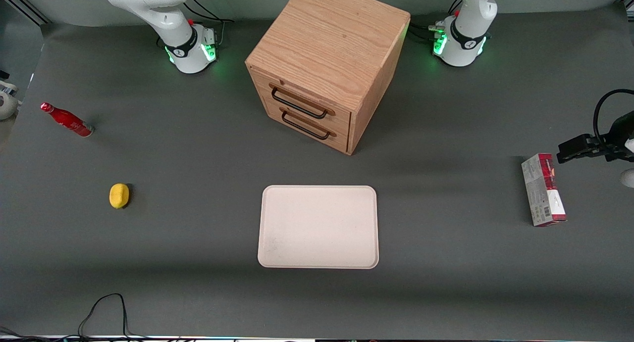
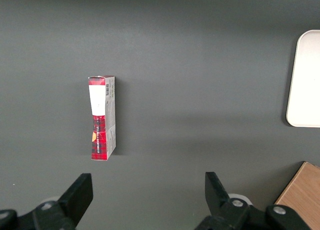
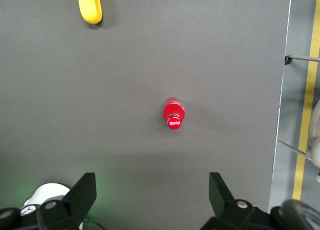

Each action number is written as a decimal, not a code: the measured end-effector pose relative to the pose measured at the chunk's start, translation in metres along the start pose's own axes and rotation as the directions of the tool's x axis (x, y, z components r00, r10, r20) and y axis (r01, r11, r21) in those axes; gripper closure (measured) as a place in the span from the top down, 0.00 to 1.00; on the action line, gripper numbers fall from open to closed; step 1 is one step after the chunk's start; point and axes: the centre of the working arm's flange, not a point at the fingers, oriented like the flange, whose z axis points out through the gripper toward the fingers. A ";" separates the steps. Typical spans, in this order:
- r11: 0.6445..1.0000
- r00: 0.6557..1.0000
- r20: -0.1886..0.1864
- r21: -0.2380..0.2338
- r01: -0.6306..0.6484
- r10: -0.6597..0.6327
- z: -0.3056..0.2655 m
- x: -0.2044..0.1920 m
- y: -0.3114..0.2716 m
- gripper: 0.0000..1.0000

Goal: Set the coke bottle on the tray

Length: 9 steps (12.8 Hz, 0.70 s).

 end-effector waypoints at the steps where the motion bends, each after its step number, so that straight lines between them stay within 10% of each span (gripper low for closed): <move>1: 1.000 1.000 0.004 -0.005 0.009 -0.009 0.009 0.006 -0.002 1.00; 9: 0.999 1.000 0.000 -0.033 0.009 -0.009 0.136 0.018 0.000 1.00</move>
